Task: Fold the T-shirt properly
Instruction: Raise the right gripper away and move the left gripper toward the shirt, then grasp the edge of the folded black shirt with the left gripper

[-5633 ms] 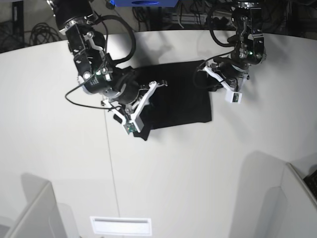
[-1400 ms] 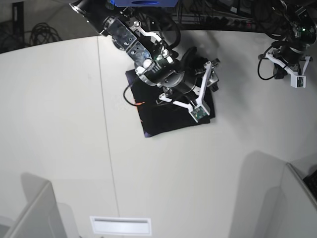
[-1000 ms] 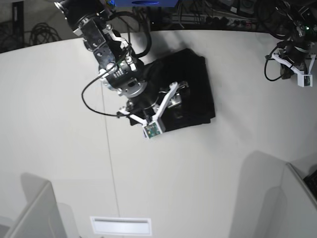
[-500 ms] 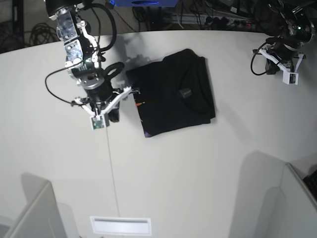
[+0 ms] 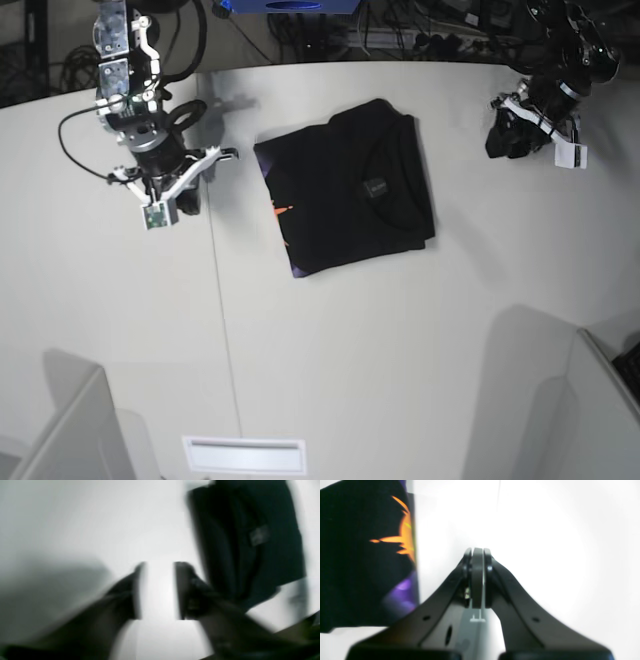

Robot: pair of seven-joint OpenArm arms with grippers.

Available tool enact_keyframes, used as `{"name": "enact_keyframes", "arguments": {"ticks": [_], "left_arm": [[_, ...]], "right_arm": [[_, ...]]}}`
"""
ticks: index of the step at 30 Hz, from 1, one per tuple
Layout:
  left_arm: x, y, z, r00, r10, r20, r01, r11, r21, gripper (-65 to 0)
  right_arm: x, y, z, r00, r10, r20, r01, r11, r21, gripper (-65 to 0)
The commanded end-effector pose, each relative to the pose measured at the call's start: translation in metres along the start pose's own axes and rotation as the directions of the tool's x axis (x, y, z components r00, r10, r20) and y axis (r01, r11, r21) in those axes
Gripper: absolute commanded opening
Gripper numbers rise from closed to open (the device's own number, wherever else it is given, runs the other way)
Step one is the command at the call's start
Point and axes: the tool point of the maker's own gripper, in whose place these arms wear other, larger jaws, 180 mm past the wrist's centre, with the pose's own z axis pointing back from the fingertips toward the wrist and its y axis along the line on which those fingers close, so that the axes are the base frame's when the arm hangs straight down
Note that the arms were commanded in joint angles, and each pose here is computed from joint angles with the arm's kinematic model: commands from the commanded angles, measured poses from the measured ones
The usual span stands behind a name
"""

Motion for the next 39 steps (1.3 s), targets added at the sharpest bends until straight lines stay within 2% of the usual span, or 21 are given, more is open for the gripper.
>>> {"name": "enact_keyframes", "arguments": {"ticks": [1,3,5,8,14,18,22,27,33,39], "left_arm": [[0.001,0.001,0.0,0.999,0.036,0.02,-0.035,0.999,-0.028,-26.8],[-0.007,0.002,-0.004,0.993,0.117,0.027,-0.115,0.991,-0.068,-16.8],[-0.009,0.003,-0.005,0.986,0.162,0.034,-0.158,0.983,-0.092,-12.8],[-0.002,-0.002,-0.007,0.983,0.175,0.058,-0.166,0.978,-0.126,-12.8],[0.0,-0.04,-0.03,0.988,0.152,0.019,-0.143,0.961,-0.237,-12.8],[0.004,-0.058,-0.047,0.989,0.146,-0.001,-0.141,0.952,-0.273,-12.8],[0.004,-0.069,-0.06,0.975,0.223,-0.015,-0.218,0.936,-0.275,-12.8],[0.0,-0.084,-0.079,0.966,0.254,-0.052,-0.257,0.914,-0.312,-12.8],[-0.012,-0.08,-0.093,0.949,0.299,-0.097,-0.314,0.898,-0.309,-12.8],[-0.022,-0.081,-0.102,0.958,0.258,-0.122,-0.282,0.923,-0.264,-16.5]], "right_arm": [[0.012,-0.001,0.003,0.999,0.003,0.05,-0.003,1.0,0.007,-65.0],[0.011,-0.007,0.005,0.999,0.0,0.05,0.0,1.0,-0.004,-65.0],[0.008,-0.01,0.004,0.999,0.003,0.04,-0.003,1.0,-0.005,-65.0],[0.0,-0.012,0.002,1.0,0.003,0.018,-0.003,1.0,-0.005,-65.0],[-0.012,-0.01,-0.003,1.0,0.0,-0.017,0.0,1.0,0.004,-65.0],[-0.012,-0.012,-0.003,1.0,0.003,-0.017,-0.003,1.0,0.003,-65.0],[-0.012,-0.013,-0.003,1.0,0.005,-0.017,-0.005,1.0,0.002,-65.0],[-0.012,-0.013,-0.003,1.0,0.005,-0.017,-0.005,1.0,0.002,-65.0],[-0.011,-0.014,-0.003,1.0,0.006,-0.015,-0.006,1.0,0.0,-65.0],[-0.009,-0.014,-0.004,1.0,0.007,-0.009,-0.007,1.0,0.0,-65.0]]}}
